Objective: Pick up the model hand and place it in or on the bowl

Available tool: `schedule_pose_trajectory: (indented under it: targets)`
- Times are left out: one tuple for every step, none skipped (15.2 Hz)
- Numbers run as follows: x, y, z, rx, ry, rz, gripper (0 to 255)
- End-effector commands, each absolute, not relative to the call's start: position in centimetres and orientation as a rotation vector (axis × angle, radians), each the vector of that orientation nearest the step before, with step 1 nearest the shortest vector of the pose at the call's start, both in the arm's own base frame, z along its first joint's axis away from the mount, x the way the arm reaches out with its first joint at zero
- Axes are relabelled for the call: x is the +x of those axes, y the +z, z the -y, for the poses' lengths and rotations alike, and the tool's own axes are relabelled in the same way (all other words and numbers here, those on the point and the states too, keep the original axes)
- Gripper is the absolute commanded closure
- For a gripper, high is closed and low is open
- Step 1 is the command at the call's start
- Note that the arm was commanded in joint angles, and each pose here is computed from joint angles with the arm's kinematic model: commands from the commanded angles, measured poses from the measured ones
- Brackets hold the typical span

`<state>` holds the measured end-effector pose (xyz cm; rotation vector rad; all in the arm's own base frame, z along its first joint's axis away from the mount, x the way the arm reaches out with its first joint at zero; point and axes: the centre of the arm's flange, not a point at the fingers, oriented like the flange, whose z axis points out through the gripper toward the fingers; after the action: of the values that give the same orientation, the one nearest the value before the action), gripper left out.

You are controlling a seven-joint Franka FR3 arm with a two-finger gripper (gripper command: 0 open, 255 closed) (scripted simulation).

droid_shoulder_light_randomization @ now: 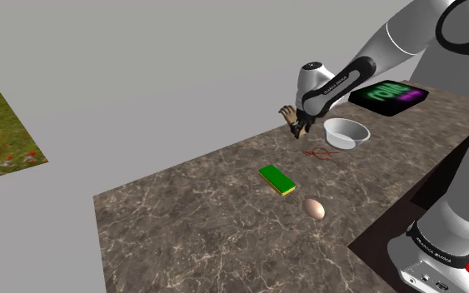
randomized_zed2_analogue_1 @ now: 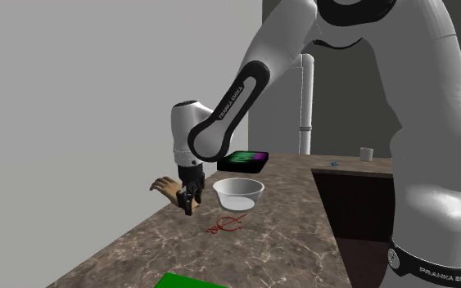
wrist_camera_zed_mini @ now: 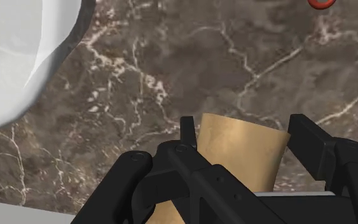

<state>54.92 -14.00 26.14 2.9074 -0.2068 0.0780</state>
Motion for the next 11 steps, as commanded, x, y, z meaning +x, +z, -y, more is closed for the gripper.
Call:
schedule_pose_trajectory:
  targets:
    - [55.2, 28.0, 14.0, 2.905, 0.119, 0.206, 255]
    - [55.2, 28.5, 14.0, 2.905, 0.119, 0.206, 255]
    - [55.2, 29.0, 14.0, 2.905, 0.119, 0.206, 255]
    - [55.2, 29.5, 14.0, 2.905, 0.119, 0.206, 255]
    - [55.2, 30.1, 14.0, 2.905, 0.119, 0.206, 255]
    - [55.2, 30.6, 14.0, 2.905, 0.119, 0.206, 255]
    - [55.2, 31.1, 14.0, 2.905, 0.119, 0.206, 255]
    - [55.2, 31.7, 14.0, 2.905, 0.119, 0.206, 255]
    - [55.2, 32.2, 14.0, 2.905, 0.119, 0.206, 255]
    - [55.2, 32.7, 14.0, 2.905, 0.119, 0.206, 255]
    - [55.2, 33.2, 14.0, 2.905, 0.119, 0.206, 255]
